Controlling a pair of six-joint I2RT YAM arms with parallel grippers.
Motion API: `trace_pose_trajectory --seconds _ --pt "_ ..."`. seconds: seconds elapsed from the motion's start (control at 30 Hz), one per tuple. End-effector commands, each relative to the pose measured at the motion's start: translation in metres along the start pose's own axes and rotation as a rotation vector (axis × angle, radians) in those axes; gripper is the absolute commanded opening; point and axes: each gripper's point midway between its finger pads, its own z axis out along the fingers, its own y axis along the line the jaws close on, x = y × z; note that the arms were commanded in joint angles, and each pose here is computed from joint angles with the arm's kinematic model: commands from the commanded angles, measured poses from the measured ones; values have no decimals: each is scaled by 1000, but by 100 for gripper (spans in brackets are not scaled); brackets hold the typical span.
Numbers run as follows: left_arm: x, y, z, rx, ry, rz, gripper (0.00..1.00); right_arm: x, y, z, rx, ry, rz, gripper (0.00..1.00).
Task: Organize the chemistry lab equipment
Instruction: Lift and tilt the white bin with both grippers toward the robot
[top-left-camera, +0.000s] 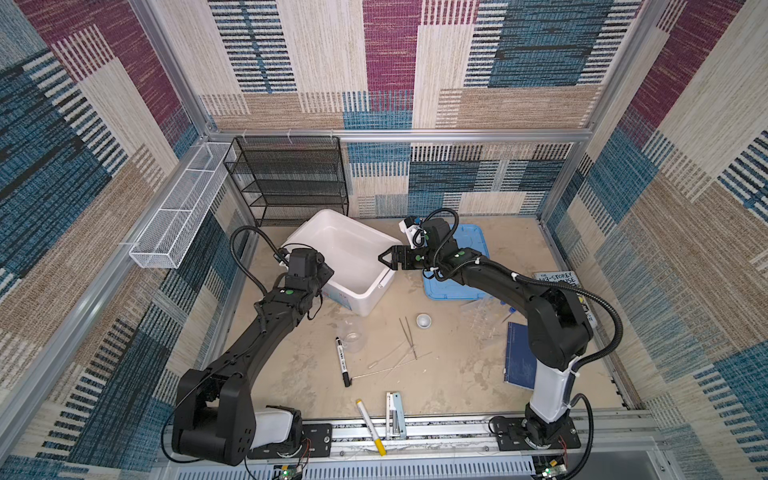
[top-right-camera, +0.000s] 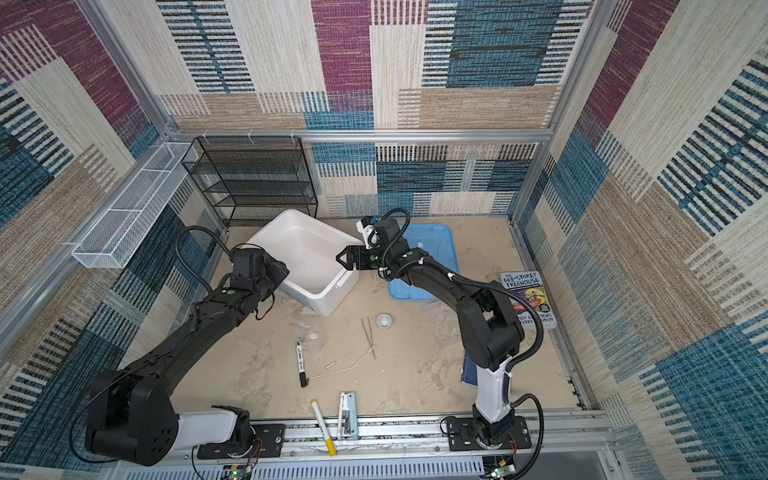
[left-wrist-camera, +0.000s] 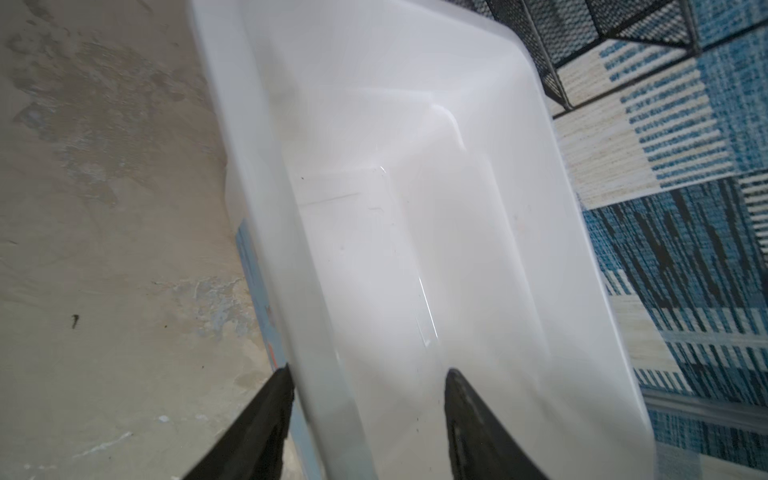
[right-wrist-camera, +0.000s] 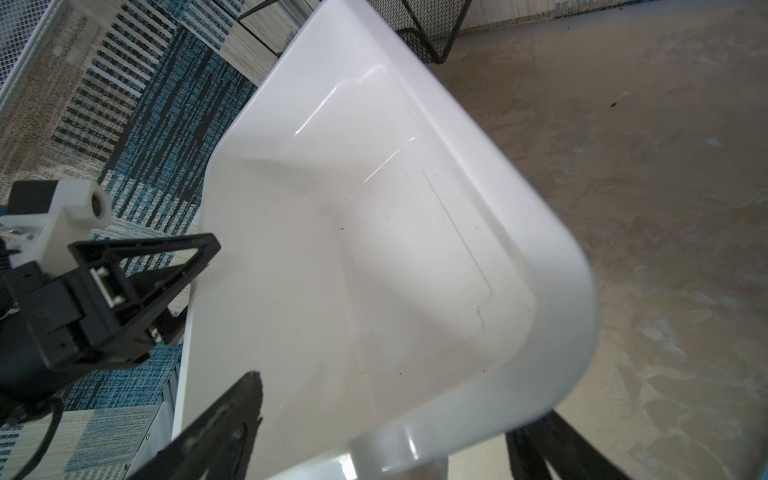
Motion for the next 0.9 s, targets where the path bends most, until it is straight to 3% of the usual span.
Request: trace_pose_trajectory --seconds 0.0,0.3,0.6,0.87 --pt "11 -4 -6 39 51 14 60 -11 -7 4 33 -12 -1 90" --pt "49 -32 -21 126 130 19 60 -30 -14 25 46 -7 -5 90" --pt "95 -66 -26 189 200 55 59 -45 -36 21 112 -27 -2 91" --pt "122 -105 -28 254 252 69 59 -48 -36 23 85 -18 -21 92"
